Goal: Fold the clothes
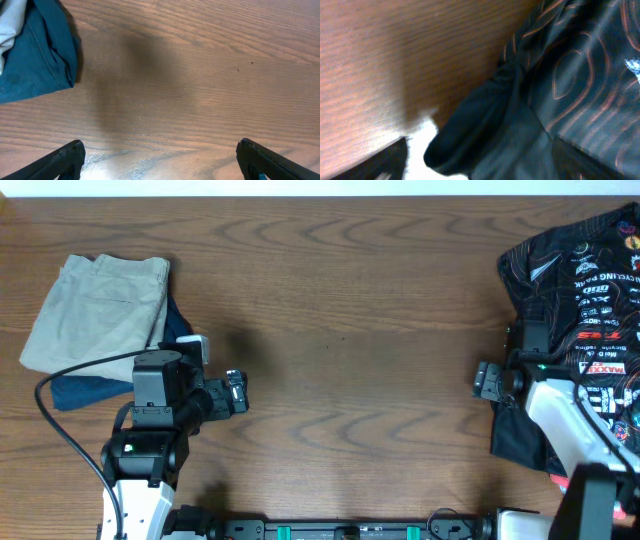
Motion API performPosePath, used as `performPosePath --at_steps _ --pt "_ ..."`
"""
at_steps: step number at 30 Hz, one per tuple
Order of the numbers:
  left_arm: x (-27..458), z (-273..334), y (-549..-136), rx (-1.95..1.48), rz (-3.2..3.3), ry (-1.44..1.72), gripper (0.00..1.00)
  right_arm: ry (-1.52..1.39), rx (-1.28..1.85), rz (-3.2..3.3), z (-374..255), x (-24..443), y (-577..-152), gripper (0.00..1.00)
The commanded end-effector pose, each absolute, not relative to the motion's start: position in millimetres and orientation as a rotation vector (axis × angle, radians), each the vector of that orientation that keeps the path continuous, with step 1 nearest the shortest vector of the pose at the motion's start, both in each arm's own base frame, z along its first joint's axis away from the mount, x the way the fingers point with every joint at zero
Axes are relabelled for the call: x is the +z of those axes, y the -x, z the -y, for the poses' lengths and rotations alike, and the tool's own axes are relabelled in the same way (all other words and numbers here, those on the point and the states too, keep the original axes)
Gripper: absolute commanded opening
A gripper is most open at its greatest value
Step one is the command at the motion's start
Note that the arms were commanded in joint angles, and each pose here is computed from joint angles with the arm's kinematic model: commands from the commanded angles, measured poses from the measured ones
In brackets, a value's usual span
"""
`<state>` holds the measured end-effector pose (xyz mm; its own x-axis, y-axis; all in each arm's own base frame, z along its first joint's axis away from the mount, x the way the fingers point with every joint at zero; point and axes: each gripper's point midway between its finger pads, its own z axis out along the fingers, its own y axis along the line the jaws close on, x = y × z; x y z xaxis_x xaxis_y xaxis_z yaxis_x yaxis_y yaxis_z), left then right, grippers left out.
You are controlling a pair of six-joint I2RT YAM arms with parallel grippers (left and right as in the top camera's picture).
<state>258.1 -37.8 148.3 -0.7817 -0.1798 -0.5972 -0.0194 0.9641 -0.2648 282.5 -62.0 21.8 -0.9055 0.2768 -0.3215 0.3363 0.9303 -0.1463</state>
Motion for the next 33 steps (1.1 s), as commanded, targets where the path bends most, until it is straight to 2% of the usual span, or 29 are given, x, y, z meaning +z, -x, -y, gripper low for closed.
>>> performPosePath --at_steps 1,2,3,9,16,19,25,33 --pt "156.9 38.3 -261.0 -0.339 -2.434 0.153 0.98 -0.499 -0.308 -2.792 67.0 14.9 -286.0 0.38" --pt "156.9 38.3 -261.0 -0.339 -2.434 0.153 0.98 -0.499 -0.308 -2.797 66.8 13.2 -285.7 0.13" --pt "156.9 38.3 -260.9 -0.339 -2.434 0.153 0.98 -0.499 -0.305 -2.799 66.5 12.9 -285.6 0.01" --pt "156.9 38.3 -261.0 -0.339 -2.434 0.153 0.98 -0.441 -0.212 -2.763 57.1 44.4 -301.1 0.01" --pt "156.9 38.3 -261.0 -0.339 -2.434 0.153 0.98 -0.053 0.256 -2.609 -12.7 147.1 -334.0 0.01" --pt "156.9 38.3 -260.9 -0.339 -2.434 0.153 0.98 0.062 0.406 -2.543 -47.6 173.6 -334.7 0.01" --pt "156.9 38.3 -260.9 -0.339 -2.434 0.153 0.98 0.35 0.743 -2.507 -138.8 185.9 -309.3 0.01" --pt "156.9 38.4 -261.0 -0.34 -2.434 0.152 0.98 0.653 0.884 -2.369 -250.9 185.2 -301.4 0.03"
